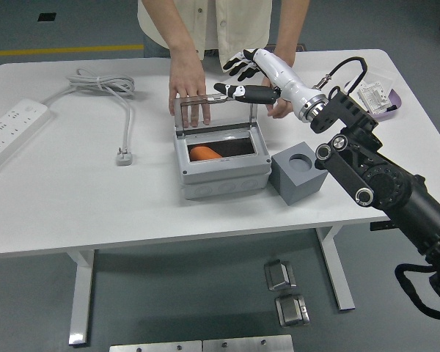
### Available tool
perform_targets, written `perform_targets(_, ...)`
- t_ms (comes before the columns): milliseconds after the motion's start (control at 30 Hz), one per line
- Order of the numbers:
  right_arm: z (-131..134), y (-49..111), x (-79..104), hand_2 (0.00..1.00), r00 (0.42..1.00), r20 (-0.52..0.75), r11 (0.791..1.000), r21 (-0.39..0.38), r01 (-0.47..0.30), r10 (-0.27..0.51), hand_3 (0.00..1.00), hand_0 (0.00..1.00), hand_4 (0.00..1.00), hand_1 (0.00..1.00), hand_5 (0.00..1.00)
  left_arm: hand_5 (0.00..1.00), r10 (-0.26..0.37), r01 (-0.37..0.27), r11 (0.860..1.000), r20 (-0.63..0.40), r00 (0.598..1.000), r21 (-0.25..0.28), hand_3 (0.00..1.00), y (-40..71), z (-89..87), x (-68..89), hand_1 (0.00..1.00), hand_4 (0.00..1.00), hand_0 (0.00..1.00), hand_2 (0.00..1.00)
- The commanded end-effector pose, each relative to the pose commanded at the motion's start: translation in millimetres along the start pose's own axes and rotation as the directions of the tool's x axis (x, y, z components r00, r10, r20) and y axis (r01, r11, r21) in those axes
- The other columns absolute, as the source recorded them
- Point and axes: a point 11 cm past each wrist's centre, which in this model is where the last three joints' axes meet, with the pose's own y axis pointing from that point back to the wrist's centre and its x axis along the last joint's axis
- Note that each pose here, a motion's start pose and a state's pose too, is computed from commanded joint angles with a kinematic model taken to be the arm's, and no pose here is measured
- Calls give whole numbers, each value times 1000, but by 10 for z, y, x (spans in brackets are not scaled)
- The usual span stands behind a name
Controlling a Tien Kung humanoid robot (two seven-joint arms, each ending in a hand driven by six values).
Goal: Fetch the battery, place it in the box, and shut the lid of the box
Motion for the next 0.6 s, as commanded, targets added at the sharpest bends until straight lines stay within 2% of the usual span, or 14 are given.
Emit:
perform_targets(300, 27, -9, -20, 710, 1000, 2, 1000, -12, 8, -8, 745, 745, 927, 692, 701, 175, 11, -11, 1000, 3, 1000, 1, 699, 4, -3, 62, 672, 688, 623, 666)
perform_targets(600, 213, 31, -40, 721, 999, 19, 997, -73, 29, -27, 755, 763, 935, 705, 721, 176, 8, -8, 1000, -1, 1000, 8, 699, -1, -46, 49, 671, 689, 624, 665)
